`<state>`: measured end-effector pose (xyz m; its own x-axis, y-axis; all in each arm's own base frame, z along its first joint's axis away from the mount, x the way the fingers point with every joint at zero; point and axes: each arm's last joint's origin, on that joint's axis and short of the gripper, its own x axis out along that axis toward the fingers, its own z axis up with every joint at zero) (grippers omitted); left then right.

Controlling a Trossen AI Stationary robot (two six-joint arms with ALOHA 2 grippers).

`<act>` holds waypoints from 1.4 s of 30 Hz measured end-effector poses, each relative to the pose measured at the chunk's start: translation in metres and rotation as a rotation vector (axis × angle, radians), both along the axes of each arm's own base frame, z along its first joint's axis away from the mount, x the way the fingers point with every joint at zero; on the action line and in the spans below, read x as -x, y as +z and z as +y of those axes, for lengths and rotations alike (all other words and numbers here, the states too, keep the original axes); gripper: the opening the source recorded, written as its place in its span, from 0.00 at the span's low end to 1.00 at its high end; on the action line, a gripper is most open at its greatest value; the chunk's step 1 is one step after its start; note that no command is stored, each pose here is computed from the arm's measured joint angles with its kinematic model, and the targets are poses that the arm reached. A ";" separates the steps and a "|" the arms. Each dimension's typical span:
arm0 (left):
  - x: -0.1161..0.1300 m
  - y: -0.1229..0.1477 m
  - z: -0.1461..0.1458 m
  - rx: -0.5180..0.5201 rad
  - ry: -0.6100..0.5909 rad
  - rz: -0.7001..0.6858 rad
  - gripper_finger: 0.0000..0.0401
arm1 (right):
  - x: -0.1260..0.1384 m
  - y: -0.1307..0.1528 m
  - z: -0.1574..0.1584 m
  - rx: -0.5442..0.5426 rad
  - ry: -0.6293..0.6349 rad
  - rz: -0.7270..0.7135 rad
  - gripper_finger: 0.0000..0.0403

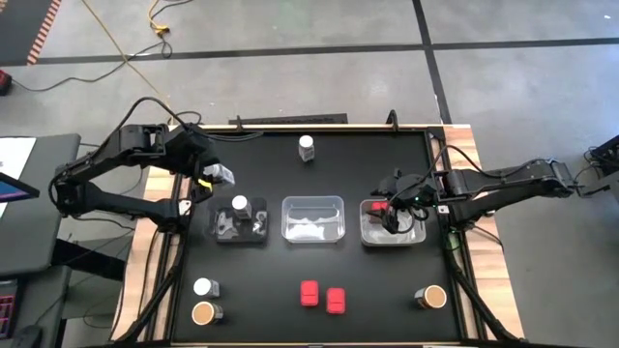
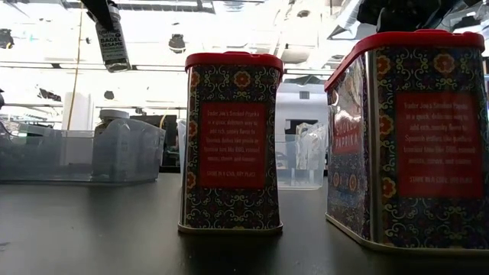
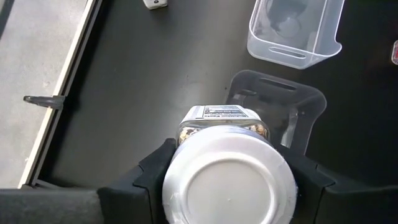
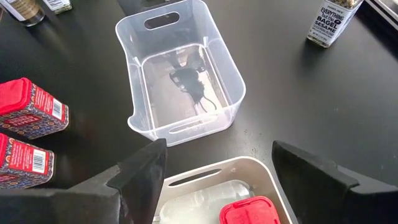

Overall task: Sort spices by type
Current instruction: Put the top right white seasoning bottle into the black bin

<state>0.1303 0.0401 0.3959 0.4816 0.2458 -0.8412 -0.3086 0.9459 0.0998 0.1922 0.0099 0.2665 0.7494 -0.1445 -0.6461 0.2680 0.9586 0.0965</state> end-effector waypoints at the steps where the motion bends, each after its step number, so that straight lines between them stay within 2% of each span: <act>1: 0.000 0.000 0.000 -0.002 -0.004 0.001 0.50 | 0.000 0.000 0.000 0.000 0.000 0.000 0.79; 13: 0.018 -0.002 -0.005 0.012 -0.002 0.039 0.50 | 0.000 0.000 0.000 0.000 0.000 0.000 0.79; 19: 0.022 -0.021 -0.006 0.044 0.024 0.091 0.50 | 0.000 0.000 0.000 0.000 0.000 0.000 0.79; 27: 0.018 -0.059 -0.007 0.069 -0.028 0.258 0.50 | 0.000 0.000 0.000 0.000 0.000 0.001 0.79; 33: 0.015 -0.070 -0.013 0.093 -0.057 0.281 0.50 | 0.000 0.000 0.000 0.000 0.000 0.000 0.79; 37: 0.009 -0.072 -0.019 0.101 -0.124 0.250 0.50 | 0.000 0.000 0.000 0.000 0.000 0.001 0.79; 42: 0.007 -0.072 -0.026 0.066 -0.184 0.246 0.50 | 0.000 0.000 0.000 0.000 -0.001 0.001 0.79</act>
